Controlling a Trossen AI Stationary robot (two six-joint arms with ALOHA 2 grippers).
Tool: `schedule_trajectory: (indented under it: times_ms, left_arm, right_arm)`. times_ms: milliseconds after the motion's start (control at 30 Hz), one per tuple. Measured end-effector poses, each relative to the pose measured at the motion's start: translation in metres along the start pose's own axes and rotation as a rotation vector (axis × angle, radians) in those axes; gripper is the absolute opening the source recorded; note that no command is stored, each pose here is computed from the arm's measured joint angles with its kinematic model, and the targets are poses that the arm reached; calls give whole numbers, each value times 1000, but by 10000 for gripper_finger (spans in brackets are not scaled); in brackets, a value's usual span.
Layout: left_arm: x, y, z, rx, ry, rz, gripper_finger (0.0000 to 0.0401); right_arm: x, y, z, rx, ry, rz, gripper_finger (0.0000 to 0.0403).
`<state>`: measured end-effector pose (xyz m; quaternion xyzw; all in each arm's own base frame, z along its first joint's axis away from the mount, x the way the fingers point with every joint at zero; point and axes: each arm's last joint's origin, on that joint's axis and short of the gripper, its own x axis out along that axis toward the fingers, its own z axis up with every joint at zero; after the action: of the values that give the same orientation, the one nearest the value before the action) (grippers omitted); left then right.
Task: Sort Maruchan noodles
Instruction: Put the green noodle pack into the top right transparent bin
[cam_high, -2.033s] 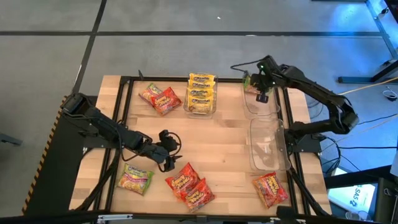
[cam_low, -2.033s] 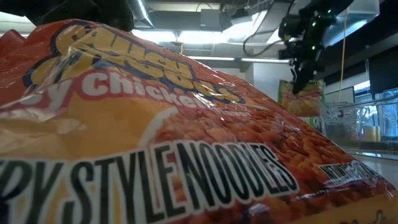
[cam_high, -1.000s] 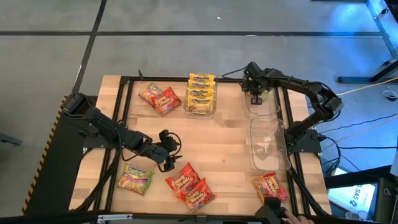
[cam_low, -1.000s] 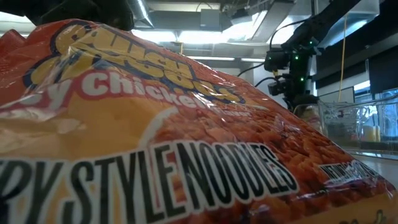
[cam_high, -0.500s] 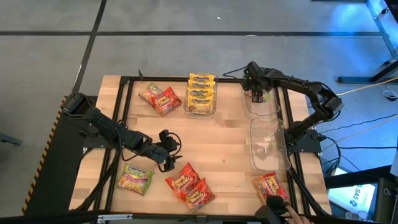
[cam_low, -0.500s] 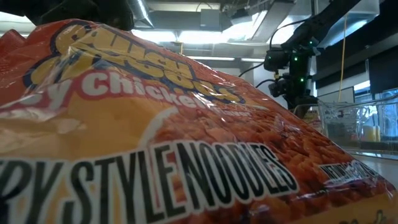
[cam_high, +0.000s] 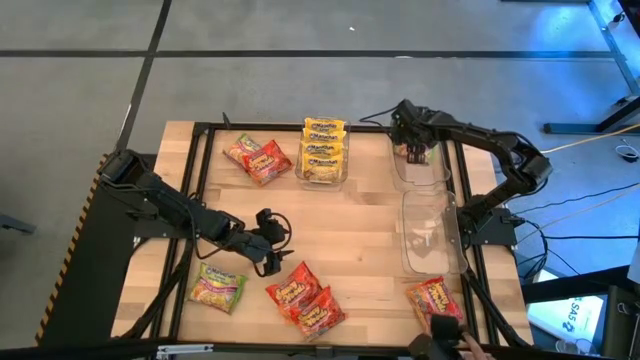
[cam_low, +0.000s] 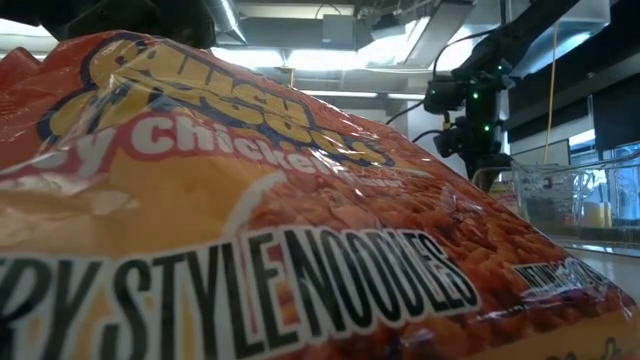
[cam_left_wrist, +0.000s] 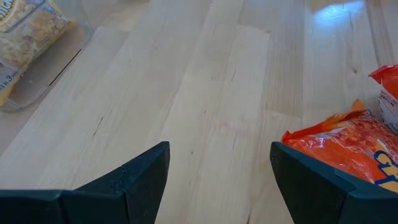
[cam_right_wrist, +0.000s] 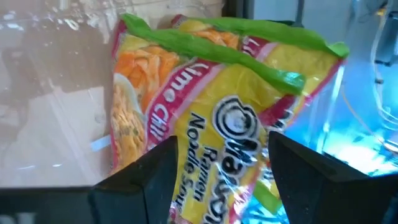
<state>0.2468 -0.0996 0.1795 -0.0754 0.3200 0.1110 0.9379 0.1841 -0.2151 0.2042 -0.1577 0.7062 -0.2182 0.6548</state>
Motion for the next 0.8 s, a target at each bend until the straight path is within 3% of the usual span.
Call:
schedule_trajectory:
  times_ms: [200, 367, 433, 533, 633, 800]
  left_arm:
    - [0, 0, 4, -21, -38, -1, 273]
    - [0, -3, 11, -59, -119, -13, 273]
    - [0, -5, 15, -64, -150, -27, 273]
    - [1, -3, 21, -73, -189, -33, 273]
    - [1, -3, 25, -71, -225, -41, 273]
    - [0, -5, 30, -58, -261, -71, 273]
  right_arm:
    - [-27, 4, 12, -36, 24, -88, 218]
    - [-66, 13, 22, 98, -45, -79, 218]
    - [-86, 26, 25, 194, -124, 16, 218]
    - [-115, 59, 30, 276, -293, 320, 218]
    - [-138, 98, 40, 195, -501, 565, 218]
    - [-163, 168, 54, -18, -833, 643, 218]
